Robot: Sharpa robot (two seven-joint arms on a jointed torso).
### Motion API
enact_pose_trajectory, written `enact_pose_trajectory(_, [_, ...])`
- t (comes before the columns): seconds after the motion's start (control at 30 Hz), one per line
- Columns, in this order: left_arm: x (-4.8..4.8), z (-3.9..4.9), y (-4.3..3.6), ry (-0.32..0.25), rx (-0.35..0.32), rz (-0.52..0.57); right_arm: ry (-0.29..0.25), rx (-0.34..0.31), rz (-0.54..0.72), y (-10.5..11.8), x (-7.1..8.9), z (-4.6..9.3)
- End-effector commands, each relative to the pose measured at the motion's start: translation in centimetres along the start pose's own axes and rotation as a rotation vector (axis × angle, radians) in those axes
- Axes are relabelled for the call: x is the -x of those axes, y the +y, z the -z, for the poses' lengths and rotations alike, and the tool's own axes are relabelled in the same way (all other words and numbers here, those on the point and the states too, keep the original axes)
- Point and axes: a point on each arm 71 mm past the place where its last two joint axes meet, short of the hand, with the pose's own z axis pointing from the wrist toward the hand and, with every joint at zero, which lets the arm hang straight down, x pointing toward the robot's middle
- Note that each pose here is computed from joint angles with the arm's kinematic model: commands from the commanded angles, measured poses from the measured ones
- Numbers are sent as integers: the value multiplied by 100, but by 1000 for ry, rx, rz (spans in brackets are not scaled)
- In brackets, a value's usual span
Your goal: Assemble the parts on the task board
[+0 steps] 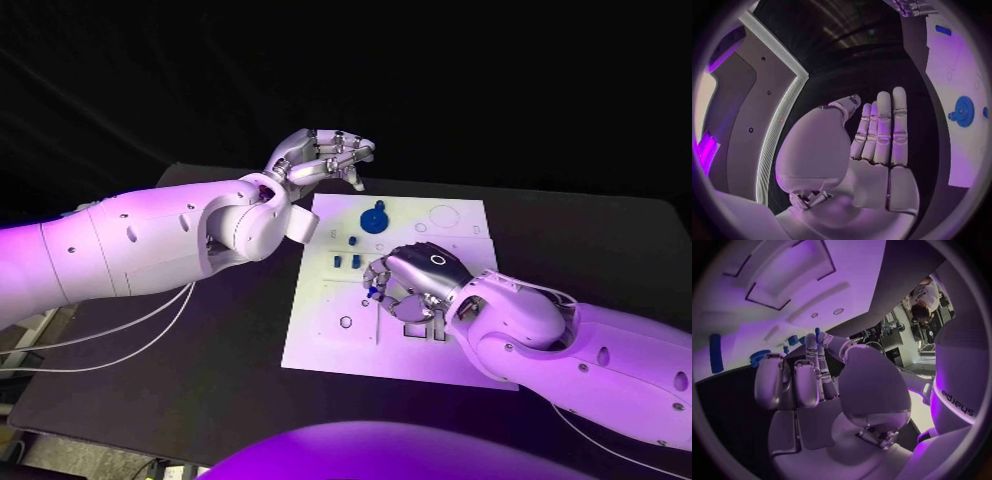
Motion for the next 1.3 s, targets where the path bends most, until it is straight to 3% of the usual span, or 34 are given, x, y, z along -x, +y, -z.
enact_pose_trajectory(0.03, [-19, -10, -9, 1, -11, 5, 20, 12, 13, 13, -53, -12])
enact_pose_trajectory(0.37, [-35, -13, -9, 7, -10, 8, 44, 2, 13, -5, -152, -30])
enact_pose_trajectory(1.3, [-64, -6, -14, 21, -5, 15, 49, -10, 29, -17, -224, -100])
